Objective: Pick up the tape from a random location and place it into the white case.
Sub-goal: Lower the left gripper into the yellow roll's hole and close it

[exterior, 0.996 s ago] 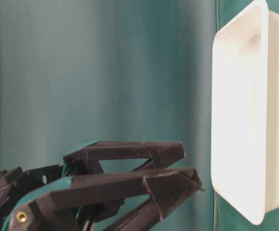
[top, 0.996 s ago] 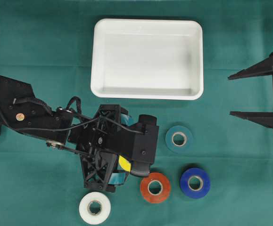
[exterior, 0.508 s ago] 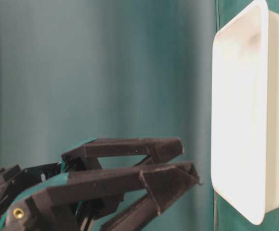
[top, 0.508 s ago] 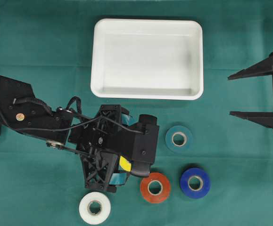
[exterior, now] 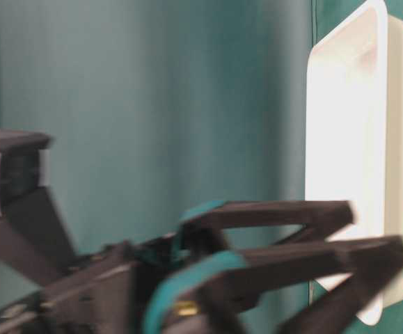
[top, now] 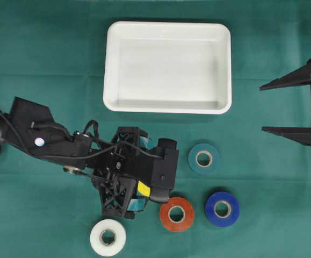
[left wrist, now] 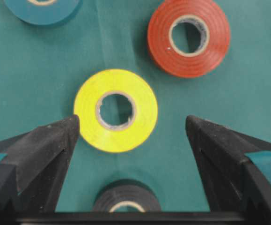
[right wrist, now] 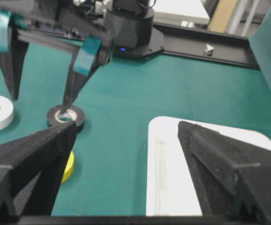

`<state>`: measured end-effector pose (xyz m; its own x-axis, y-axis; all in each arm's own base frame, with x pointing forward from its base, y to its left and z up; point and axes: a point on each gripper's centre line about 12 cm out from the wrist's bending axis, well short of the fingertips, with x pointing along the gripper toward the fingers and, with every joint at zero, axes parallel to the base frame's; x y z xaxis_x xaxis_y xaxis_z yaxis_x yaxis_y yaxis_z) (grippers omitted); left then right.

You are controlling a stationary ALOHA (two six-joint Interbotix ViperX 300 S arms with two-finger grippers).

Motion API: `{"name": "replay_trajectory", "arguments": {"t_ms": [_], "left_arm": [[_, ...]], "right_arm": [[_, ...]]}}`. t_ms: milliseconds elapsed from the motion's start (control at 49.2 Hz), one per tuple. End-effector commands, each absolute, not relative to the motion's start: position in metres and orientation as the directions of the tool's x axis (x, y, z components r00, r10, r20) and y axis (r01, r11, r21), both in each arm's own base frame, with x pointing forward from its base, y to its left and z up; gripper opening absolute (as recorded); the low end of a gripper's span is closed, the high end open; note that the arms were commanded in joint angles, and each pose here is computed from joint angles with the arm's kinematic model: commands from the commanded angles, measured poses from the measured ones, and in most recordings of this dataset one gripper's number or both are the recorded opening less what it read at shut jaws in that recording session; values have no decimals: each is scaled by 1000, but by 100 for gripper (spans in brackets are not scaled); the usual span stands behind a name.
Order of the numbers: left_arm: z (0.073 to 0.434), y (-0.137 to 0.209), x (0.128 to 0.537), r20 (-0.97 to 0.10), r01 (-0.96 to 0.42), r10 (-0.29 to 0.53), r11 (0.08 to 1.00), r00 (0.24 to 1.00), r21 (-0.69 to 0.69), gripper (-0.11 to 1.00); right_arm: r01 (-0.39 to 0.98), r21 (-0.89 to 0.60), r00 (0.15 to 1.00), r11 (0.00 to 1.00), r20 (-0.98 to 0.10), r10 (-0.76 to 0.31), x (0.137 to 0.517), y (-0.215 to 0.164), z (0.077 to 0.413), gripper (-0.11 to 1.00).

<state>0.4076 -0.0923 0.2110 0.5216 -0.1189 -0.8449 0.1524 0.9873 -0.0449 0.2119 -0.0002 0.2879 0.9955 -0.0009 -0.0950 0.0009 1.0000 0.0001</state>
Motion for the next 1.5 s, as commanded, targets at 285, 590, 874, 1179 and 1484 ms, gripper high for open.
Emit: {"name": "replay_trajectory", "arguments": {"t_ms": [285,590,874,1179,1484], "left_arm": [[196,-96,412,-812,160,-131,986,568,-48,93],[167,-99,418,-842,162,-124,986,526,-44,93],[147,-104,418,-849,171,-128,984,513,-45,93],[125,-110,419,-865,178,-128,983,486,-46,93],[117,-110,420,-871,178,-126,983,475,-45,93]], "right_arm": [[1,-1,995,1000,-98,-1,218,0,292,90],[1,-1,994,1000,-112,-1,219,0,289,90],[-1,-12,992,1000,-122,0,220,0,286,90],[-1,-15,990,1000,-142,-1,223,0,281,90],[-3,-15,989,1000,-147,0,224,0,280,90]]}}
